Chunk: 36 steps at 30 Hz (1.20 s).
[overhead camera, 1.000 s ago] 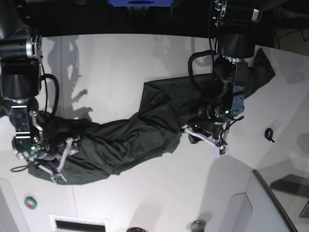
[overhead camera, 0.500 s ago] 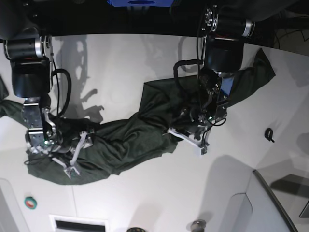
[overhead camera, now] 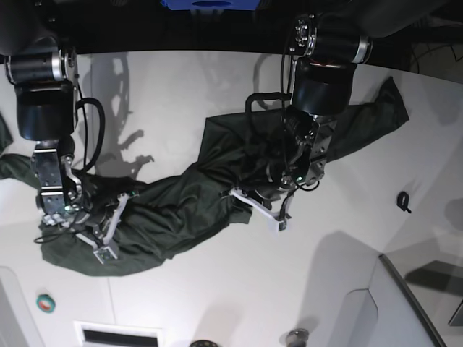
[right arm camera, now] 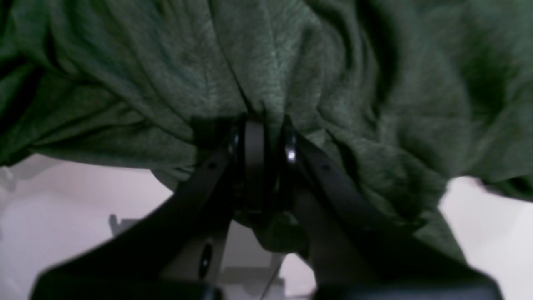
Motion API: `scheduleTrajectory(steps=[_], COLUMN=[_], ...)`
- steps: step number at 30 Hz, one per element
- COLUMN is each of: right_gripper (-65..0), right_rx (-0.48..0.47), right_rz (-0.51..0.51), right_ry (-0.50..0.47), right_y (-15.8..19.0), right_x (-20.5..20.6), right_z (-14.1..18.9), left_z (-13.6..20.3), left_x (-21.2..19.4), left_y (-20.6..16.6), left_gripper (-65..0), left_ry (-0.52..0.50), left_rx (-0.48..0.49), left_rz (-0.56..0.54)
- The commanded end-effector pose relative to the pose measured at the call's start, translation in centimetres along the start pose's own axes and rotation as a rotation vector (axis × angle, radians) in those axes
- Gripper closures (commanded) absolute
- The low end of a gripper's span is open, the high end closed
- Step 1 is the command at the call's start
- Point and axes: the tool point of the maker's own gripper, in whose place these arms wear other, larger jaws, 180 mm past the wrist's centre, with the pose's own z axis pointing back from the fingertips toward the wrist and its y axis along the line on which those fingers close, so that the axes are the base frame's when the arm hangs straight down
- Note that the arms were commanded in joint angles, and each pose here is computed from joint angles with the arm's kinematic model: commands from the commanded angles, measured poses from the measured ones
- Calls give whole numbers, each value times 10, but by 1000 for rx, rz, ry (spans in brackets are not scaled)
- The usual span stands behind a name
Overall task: Layout the t-shirt on the table in an organized manner, then fold the t-shirt properly
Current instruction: 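Release the shirt and grasp the bundle with both grippers, then lift the shirt with both grippers and shake it out above the table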
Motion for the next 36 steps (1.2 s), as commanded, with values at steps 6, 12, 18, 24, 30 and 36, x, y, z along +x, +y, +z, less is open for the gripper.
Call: scheduleTrajectory(steps=[6,12,18,24,30,36], right_gripper=[-29,-29,-29,-27,-27,-27], right_rx=[-75,-180,-242,-91,154,337], right_rz=[76,169,296,525,703,848], right_ry=[-125,-150,-172,-78,-61,-165], right_y=[-14,-29,0,63,161,252], right_x=[44,60,56,11,-17,-2], right_z=[35,84,146,157,144,152], left_z=[35,84,147,187,248,288], left_x=[66,111,149,139,175,219], left_y=[-13,-29,-38,12,79,105], left_gripper=[0,0,0,0,0,0], left_ry=[-200,-249,-323,-315,-458,-479], left_rx=[-27,-46,-21,106,288,415], left_rz=[-82,-191,-353,-495,-474,-624])
